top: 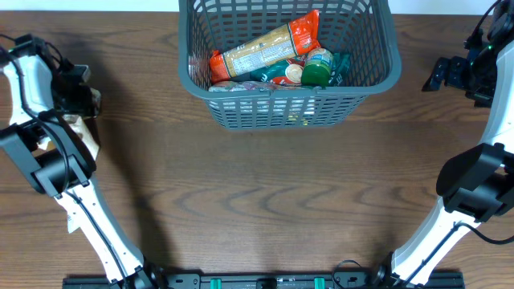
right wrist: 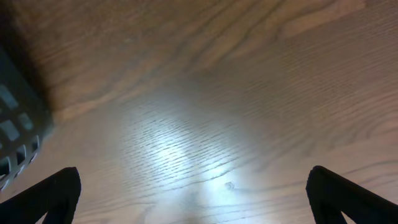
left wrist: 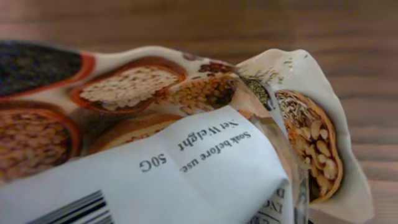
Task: Pack container
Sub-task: 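Grasp the beige seed snack bag with the left gripper and lift, then carry the snack bag into the basket and release it, then move the left gripper down over the mint-green packet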
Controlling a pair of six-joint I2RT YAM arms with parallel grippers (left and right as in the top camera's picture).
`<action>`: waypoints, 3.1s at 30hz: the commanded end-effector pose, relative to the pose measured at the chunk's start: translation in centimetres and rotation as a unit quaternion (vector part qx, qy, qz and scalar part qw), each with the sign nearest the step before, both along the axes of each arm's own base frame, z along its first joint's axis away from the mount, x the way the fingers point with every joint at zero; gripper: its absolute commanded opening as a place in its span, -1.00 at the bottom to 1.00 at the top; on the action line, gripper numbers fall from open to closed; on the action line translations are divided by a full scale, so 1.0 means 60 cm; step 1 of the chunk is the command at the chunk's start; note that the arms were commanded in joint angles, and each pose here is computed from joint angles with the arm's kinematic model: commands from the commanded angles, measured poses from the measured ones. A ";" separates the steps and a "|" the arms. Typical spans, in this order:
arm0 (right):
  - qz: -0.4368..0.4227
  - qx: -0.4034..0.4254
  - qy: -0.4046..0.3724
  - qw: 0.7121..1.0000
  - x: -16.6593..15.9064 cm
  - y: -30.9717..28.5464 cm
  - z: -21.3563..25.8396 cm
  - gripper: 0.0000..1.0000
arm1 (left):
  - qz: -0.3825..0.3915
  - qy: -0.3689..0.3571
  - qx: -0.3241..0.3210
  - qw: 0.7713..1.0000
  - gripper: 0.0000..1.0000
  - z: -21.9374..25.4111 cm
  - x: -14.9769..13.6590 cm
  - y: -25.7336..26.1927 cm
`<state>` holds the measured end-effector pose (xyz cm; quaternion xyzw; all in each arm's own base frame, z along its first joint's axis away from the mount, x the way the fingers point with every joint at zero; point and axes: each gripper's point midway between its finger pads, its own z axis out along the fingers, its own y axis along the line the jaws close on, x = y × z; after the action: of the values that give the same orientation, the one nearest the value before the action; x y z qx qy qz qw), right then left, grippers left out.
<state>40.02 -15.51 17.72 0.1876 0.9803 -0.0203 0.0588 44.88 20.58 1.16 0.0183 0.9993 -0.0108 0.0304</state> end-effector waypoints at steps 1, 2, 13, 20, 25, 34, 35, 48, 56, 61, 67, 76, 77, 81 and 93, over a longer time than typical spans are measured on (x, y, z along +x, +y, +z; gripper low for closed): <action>-0.002 -0.003 0.004 1.000 -0.002 0.000 -0.001 0.98 | 0.066 -0.073 0.022 0.995 -0.40 0.114 0.036 -0.009; -0.002 -0.003 0.005 1.000 -0.003 0.001 -0.001 0.99 | 0.090 -0.093 0.023 0.991 -0.63 0.147 0.040 -0.015; 0.003 0.001 0.010 1.000 -0.005 0.009 -0.001 0.99 | 0.002 -0.366 0.008 0.931 -0.90 0.534 0.050 -0.193; 0.004 0.000 0.008 1.000 -0.003 0.010 -0.001 0.99 | -0.360 -0.495 0.074 0.788 -0.88 0.694 0.013 -0.492; 0.008 0.006 0.025 1.000 -0.016 0.016 -0.003 0.99 | -0.550 -0.498 0.104 0.662 -0.89 0.685 -0.021 -0.660; 0.016 0.011 0.040 0.999 -0.028 0.020 -0.003 0.98 | -0.626 -0.444 0.062 0.638 -0.88 0.562 0.006 -0.775; 0.017 0.011 0.041 0.999 -0.029 0.020 -0.003 0.98 | -0.629 -0.436 0.056 0.641 -0.89 0.547 0.012 -0.780; 0.018 0.017 0.046 0.999 -0.034 0.024 -0.003 0.98 | -0.602 -0.291 -0.003 0.744 -0.66 0.266 0.099 -0.771; 0.018 0.017 0.046 0.999 -0.033 0.024 -0.003 0.98 | -0.577 -0.259 -0.016 0.775 0.67 0.217 0.107 -0.748; 0.018 0.016 0.044 0.999 -0.032 0.024 -0.003 0.98 | -0.525 -0.287 -0.017 0.801 0.97 0.288 0.105 -0.728; 0.018 0.016 0.044 0.999 -0.031 0.024 -0.003 0.99 | -0.500 -0.404 0.033 0.765 0.97 0.498 0.074 -0.700; 0.020 0.015 0.042 0.999 -0.030 0.023 -0.003 0.98 | -0.293 -0.523 0.157 0.785 0.97 0.749 -0.007 -0.529; 0.020 0.015 0.042 0.999 -0.030 0.023 -0.003 0.98 | -0.230 -0.519 0.169 0.806 0.97 0.757 -0.020 -0.487; 0.020 0.015 0.042 0.999 -0.030 0.023 -0.003 0.98 | -0.063 -0.454 0.164 0.874 0.97 0.728 -0.098 -0.359; 0.020 0.015 0.042 0.999 -0.030 0.023 -0.003 0.99 | 0.168 -0.287 0.154 0.930 0.97 0.634 -0.311 -0.209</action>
<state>38.16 -14.44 17.55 0.1807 0.9833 -0.0124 0.0163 28.59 7.88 38.50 -0.0884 0.9368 0.1638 0.2962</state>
